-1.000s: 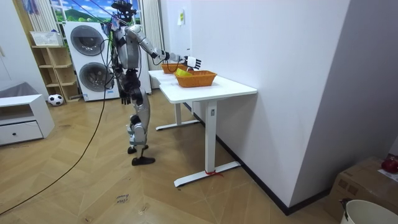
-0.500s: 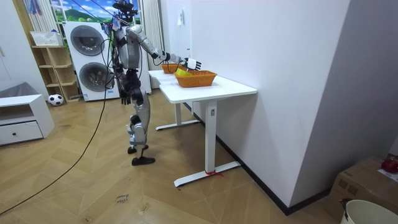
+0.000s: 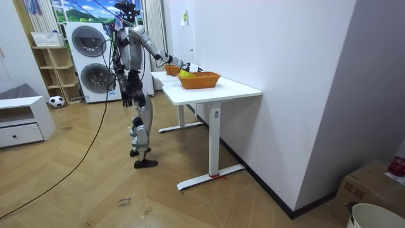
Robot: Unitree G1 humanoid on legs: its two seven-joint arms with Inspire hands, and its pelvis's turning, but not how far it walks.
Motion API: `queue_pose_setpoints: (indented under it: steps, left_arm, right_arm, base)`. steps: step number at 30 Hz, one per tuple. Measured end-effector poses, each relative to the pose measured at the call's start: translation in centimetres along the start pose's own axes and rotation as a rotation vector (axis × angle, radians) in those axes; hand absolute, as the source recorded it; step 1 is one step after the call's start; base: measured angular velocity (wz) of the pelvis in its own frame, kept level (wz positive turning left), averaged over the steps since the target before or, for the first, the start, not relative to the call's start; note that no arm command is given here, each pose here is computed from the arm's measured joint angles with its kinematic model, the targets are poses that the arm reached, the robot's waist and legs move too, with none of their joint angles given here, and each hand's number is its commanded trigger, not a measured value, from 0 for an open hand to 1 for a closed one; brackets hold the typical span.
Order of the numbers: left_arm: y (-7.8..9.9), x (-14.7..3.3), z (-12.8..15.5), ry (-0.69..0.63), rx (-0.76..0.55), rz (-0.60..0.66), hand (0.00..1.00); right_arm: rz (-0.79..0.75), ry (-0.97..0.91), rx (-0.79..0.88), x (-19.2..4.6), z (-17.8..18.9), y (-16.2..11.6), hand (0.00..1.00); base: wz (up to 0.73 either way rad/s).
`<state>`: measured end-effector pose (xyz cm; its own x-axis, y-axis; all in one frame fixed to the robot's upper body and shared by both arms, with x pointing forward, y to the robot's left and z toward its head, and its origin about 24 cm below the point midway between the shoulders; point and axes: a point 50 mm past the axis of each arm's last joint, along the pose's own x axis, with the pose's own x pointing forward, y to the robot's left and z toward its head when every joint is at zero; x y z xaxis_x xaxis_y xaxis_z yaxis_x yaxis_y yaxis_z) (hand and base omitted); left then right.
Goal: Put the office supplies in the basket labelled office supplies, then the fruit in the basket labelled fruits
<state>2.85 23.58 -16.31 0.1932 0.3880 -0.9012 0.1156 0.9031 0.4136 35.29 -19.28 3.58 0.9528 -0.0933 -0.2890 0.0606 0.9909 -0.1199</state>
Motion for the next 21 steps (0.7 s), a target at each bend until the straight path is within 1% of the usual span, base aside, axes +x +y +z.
queue_pose_setpoints:
  steps: [4, 21]
  left_arm:
    - [-0.1, 0.0, 0.1, -0.003, -0.033, -0.007, 0.00]
    - [-0.2, 0.1, 0.8, -0.023, -0.011, -0.023, 0.00]
  right_arm:
    - [-0.001, -0.024, 0.002, 0.1, 0.5, 0.0, 0.00]
    - [-0.011, -0.072, 0.008, 0.2, 1.1, 0.0, 0.00]
  base:
    - [0.00]
    - [0.01]
